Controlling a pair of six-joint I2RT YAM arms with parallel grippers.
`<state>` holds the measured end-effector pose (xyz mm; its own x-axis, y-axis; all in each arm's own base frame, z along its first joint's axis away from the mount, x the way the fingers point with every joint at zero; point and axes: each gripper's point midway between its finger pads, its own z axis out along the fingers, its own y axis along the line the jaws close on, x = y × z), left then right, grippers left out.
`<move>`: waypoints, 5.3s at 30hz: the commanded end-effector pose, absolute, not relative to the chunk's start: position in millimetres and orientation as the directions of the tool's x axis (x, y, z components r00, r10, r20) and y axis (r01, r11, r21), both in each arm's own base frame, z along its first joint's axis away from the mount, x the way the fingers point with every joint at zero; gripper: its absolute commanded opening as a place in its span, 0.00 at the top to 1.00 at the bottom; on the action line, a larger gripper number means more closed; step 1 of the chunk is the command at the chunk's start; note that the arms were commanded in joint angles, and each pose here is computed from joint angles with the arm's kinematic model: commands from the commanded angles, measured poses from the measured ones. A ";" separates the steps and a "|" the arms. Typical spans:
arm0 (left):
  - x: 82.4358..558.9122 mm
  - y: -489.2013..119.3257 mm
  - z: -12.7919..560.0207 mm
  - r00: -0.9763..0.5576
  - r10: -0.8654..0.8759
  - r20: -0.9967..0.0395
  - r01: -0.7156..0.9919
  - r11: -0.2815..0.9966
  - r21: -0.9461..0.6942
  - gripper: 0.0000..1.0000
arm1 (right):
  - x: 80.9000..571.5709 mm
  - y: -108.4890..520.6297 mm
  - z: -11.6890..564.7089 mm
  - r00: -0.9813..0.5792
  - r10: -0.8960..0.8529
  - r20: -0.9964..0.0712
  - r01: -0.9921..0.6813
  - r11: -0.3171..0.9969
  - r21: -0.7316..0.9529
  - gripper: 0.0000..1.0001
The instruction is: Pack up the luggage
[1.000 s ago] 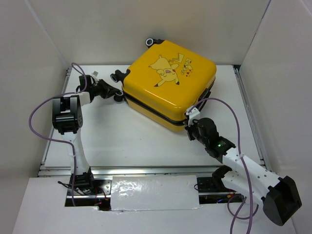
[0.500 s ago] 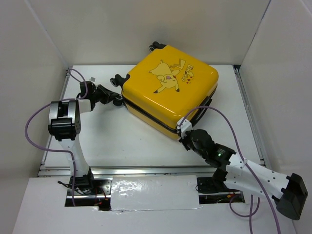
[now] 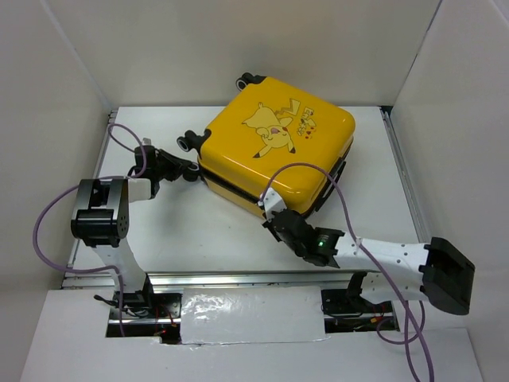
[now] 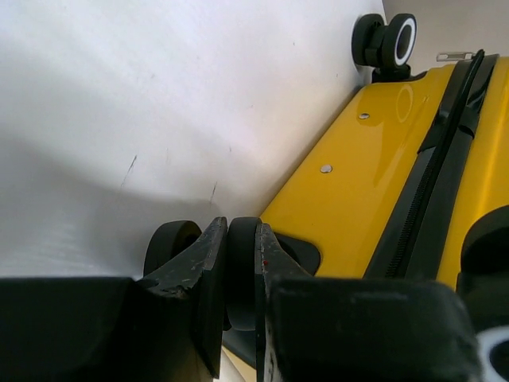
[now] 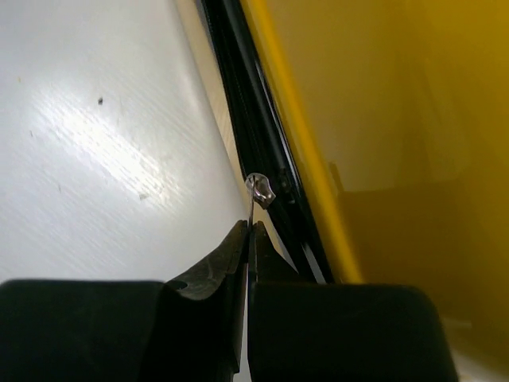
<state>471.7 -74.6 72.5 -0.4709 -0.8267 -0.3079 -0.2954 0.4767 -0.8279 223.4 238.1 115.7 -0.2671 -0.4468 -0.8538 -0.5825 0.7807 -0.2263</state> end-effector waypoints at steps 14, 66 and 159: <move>396.8 -158.6 66.6 -0.745 -0.648 -0.156 -0.256 0.494 -0.831 1.00 | 260.6 317.0 193.8 -0.192 -0.058 -0.980 -0.459 0.888 0.037 1.00; 310.0 -190.0 177.5 -0.823 -0.358 -0.440 0.148 0.613 -0.776 0.37 | 315.2 273.3 218.1 -0.755 -0.039 -0.655 -0.164 0.978 0.131 0.91; 505.3 -281.4 144.3 -0.246 -0.092 -0.965 0.969 0.017 -0.248 1.00 | 261.9 210.2 258.0 -0.793 0.064 -0.606 -0.161 0.937 0.309 0.58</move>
